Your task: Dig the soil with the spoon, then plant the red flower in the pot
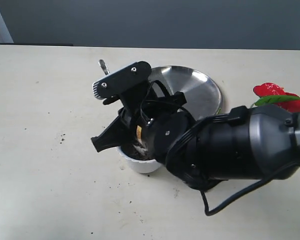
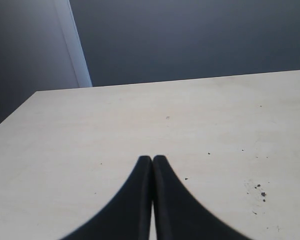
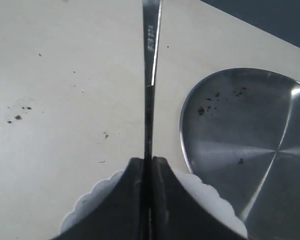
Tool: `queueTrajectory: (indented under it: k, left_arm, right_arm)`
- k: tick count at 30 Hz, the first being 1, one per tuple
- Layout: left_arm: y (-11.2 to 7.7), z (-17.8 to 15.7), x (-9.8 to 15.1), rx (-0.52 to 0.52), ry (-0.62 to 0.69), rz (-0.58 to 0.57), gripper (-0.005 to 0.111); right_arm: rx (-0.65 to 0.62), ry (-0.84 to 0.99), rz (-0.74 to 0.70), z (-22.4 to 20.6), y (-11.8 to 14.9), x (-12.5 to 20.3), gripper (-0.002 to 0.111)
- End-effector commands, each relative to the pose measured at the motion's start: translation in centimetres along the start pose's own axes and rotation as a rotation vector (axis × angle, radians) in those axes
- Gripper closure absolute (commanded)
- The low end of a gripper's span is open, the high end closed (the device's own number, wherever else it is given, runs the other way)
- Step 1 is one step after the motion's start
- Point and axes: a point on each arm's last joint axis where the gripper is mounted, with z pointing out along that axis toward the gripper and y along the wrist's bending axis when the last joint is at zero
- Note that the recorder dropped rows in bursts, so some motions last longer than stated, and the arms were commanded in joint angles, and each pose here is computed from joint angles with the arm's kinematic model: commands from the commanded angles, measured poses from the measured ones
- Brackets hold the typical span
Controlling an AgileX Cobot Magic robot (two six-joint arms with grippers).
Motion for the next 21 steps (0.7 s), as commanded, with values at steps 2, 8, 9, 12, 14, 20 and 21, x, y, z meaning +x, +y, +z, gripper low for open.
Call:
queueTrajectory:
  k: [2,8,9,12,14,20,21]
  left_arm:
    - [0.0,-0.1,-0.2,0.007,-0.013,-0.009,0.106]
    - [0.0,-0.1,-0.2,0.007,-0.013,-0.009,0.106]
    - [0.0,-0.1,-0.2,0.007,-0.013,-0.009,0.106]
    - [0.0,-0.1,-0.2,0.007,-0.013,-0.009,0.106]
    - [0.0,-0.1,-0.2,0.007,-0.013,-0.009,0.106]
    - [0.0,-0.1,-0.2,0.007,-0.013,-0.009,0.106]
    - [0.0,-0.1,-0.2,0.007,-0.013,-0.009,0.106]
  right_arm:
    - [0.029,-0.056,0.003,-1.1,-0.9,-1.4,0.109]
    - [0.099,-0.173,-0.025,-4.0,-2.7,-4.1,0.109]
    - [0.130,-0.185,-0.038,-4.2,-3.2,-4.4,0.109]
    - [0.176,-0.180,-0.032,-3.8,-4.7,-4.6,0.109]
    - [0.175,-0.153,-0.010,-3.1,-6.1,-4.4,0.109]
    - [0.086,-0.099,0.119,-0.5,-12.0,-5.6,0.109]
    - [0.061,-0.097,0.143,0.2,-13.2,-6.1,0.109]
